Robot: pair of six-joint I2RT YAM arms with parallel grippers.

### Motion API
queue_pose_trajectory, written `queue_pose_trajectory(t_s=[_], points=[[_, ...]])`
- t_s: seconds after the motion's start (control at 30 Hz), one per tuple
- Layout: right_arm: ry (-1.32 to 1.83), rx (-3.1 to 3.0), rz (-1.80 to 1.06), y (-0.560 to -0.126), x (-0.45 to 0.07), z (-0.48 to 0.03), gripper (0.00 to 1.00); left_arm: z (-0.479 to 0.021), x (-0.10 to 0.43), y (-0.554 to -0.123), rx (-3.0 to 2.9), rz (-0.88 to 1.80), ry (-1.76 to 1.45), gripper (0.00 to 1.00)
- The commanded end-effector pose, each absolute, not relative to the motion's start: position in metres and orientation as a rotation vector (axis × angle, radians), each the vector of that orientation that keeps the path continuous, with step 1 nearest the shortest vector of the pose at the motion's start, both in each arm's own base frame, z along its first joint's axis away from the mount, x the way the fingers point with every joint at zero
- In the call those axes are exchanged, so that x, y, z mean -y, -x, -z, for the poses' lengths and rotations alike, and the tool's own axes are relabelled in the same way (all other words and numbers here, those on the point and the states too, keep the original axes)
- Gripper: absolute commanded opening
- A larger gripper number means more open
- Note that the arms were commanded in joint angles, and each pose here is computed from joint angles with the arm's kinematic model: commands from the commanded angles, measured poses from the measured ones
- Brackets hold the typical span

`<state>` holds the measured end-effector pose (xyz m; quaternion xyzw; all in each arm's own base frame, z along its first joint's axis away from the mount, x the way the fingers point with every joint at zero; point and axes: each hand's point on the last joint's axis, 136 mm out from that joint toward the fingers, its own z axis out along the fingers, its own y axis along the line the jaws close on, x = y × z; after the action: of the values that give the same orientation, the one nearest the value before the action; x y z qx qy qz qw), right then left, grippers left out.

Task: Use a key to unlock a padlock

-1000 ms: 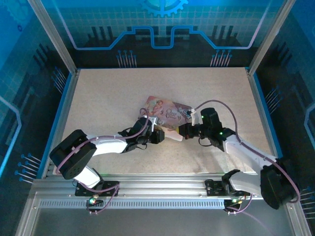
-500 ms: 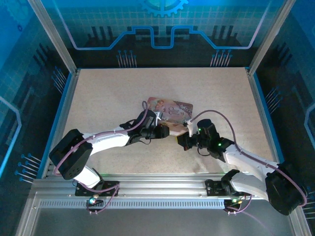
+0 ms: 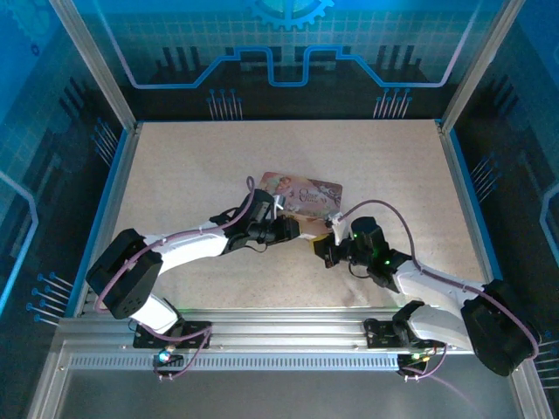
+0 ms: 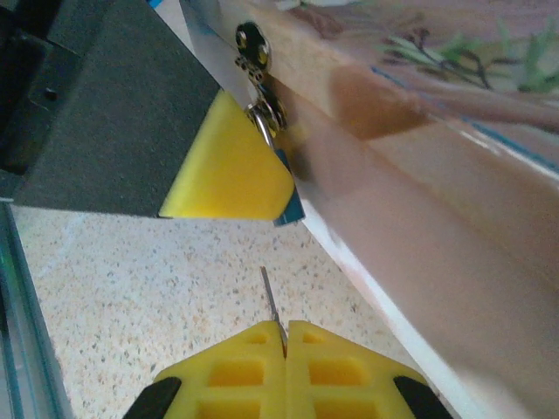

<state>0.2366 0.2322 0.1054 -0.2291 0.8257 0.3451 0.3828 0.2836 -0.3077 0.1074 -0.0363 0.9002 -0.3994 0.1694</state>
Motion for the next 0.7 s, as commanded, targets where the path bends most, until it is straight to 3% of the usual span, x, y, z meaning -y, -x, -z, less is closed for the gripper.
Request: queue_pose_trajectory(t_s=[0.0, 0.67], points=[[0.62, -2.032, -0.884, -0.242, -0.24, -0.114, 0.0, -0.15, 0.319, -0.293, -2.459, 1.263, 0.09, 0.28], [0.533, -1.988, -0.903, -0.269, -0.243, -0.113, 0.0, -0.158, 0.312, -0.302, -2.438, 1.296, 0.154, 0.26]])
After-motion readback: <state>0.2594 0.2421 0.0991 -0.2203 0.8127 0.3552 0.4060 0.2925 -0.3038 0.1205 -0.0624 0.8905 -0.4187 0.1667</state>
